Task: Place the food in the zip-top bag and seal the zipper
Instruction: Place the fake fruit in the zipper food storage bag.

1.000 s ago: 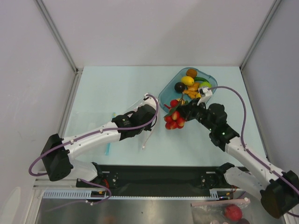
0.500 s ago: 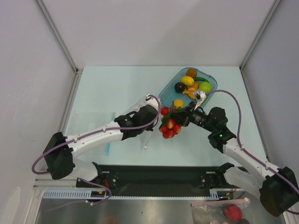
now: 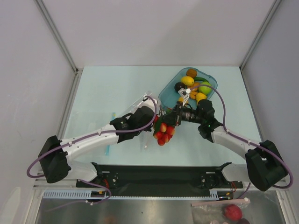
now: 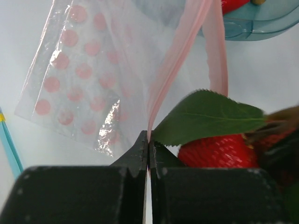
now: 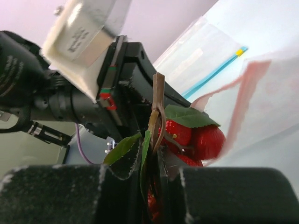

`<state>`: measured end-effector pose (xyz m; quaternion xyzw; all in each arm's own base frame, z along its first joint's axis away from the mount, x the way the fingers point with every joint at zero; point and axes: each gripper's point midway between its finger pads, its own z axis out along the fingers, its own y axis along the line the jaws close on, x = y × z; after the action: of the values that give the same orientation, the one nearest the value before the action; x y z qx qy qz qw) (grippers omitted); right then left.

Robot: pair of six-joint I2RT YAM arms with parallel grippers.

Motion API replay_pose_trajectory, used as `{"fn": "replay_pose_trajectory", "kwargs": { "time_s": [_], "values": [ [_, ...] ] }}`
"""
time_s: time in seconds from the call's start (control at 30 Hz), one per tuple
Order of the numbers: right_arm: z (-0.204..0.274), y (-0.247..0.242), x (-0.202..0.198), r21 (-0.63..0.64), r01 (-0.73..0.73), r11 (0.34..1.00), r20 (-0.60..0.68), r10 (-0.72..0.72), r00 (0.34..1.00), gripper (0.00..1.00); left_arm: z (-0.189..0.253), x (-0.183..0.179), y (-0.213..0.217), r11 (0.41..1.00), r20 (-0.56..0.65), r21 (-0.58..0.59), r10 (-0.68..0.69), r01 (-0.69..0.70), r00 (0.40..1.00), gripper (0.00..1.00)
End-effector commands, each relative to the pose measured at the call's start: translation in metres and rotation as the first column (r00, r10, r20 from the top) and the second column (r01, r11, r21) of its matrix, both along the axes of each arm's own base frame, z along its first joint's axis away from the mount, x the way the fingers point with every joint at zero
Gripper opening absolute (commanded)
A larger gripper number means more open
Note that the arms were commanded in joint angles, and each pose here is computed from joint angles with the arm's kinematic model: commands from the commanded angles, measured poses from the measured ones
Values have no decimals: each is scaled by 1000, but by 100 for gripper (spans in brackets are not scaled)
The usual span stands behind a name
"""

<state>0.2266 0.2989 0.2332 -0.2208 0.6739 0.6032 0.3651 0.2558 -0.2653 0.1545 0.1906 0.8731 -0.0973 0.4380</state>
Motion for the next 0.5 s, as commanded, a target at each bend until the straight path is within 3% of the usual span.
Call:
{"fn": "replay_pose_trajectory", "kwargs": {
  "time_s": [0.0,0.23,0.47],
  "values": [
    [13,12,4,1,-45,999,-22,45,999,0,19,4,-5,999,60,-46,-16,19,998,0],
    [-30,10,39,-168,108,980,-151,-133,979,0,23,1,-13,996,76,-68,-57,62,995,0],
    [-54,13,45,-267,105,958,-199,-162,966,0,25,1,-12,995,89,-81,-44,51,995,0]
  ]
}}
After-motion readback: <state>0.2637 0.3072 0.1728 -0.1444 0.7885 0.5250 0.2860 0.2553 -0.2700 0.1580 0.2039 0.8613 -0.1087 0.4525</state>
